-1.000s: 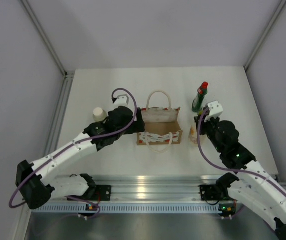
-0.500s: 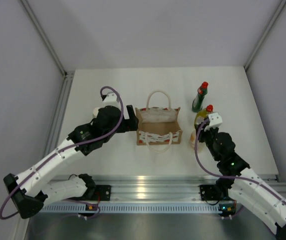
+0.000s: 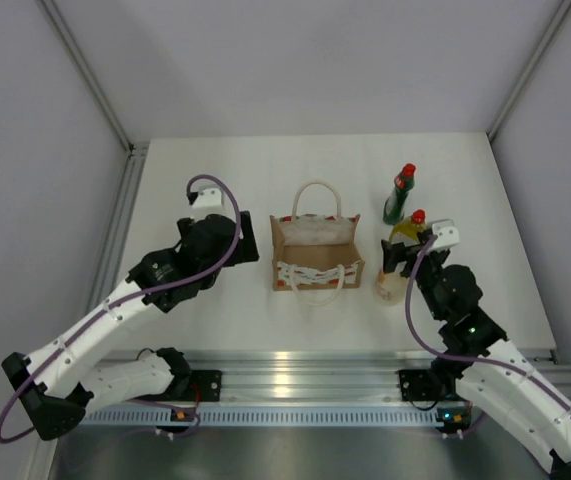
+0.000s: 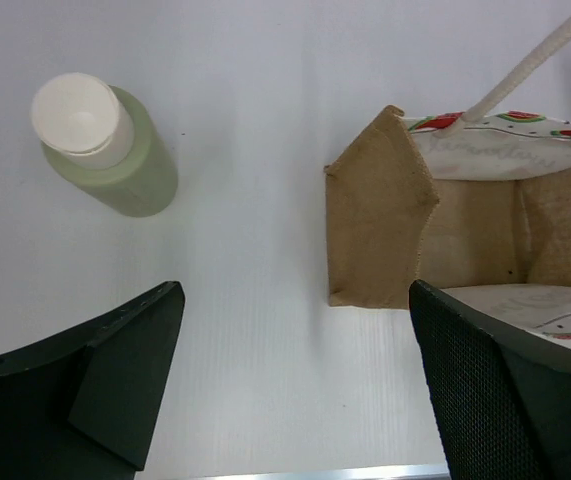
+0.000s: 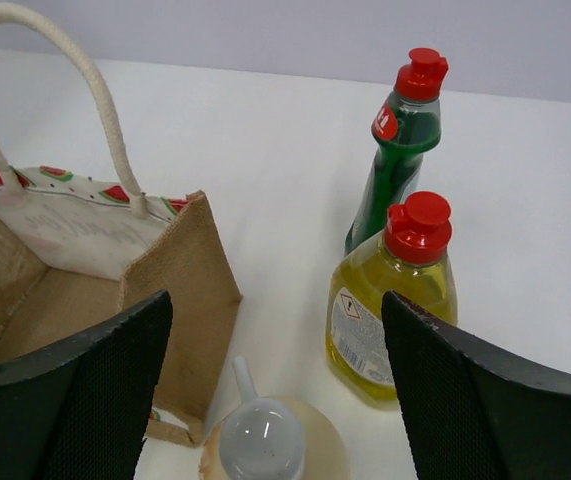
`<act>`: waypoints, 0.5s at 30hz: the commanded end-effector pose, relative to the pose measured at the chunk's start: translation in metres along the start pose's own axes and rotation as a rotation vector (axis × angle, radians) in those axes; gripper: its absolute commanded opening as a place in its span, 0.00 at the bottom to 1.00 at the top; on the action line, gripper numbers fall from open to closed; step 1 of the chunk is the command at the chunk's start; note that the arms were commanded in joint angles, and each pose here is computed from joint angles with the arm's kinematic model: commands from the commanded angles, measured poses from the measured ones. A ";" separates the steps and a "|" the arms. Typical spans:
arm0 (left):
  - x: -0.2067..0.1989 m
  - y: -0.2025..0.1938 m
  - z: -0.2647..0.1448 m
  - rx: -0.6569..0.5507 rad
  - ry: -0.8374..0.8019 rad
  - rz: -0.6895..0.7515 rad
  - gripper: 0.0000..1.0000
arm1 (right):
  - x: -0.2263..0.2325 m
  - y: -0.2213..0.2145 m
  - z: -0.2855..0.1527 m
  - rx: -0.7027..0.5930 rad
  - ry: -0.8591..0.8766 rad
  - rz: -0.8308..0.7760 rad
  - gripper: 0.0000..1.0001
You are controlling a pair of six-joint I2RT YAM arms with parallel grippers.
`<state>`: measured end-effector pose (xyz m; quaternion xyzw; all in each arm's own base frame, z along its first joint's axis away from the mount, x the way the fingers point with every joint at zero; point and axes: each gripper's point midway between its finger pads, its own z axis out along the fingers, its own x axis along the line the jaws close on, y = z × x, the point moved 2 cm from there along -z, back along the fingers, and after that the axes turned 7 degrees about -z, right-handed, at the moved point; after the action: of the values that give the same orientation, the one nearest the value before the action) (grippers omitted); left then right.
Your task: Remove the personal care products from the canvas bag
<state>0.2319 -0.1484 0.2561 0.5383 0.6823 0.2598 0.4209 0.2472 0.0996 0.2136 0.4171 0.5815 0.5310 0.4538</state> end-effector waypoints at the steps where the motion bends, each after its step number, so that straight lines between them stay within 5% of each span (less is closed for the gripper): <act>1: 0.018 0.024 -0.006 -0.074 0.103 0.000 0.98 | -0.015 0.053 -0.010 -0.073 -0.058 0.061 0.84; 15: 0.110 0.057 -0.016 -0.104 0.372 -0.065 0.98 | -0.061 0.113 -0.082 0.140 -0.202 0.078 0.99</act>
<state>0.2524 -0.0435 0.2623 0.4404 0.7575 0.3526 0.3284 0.2034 0.0523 0.3463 0.4896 0.5270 0.5190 0.4617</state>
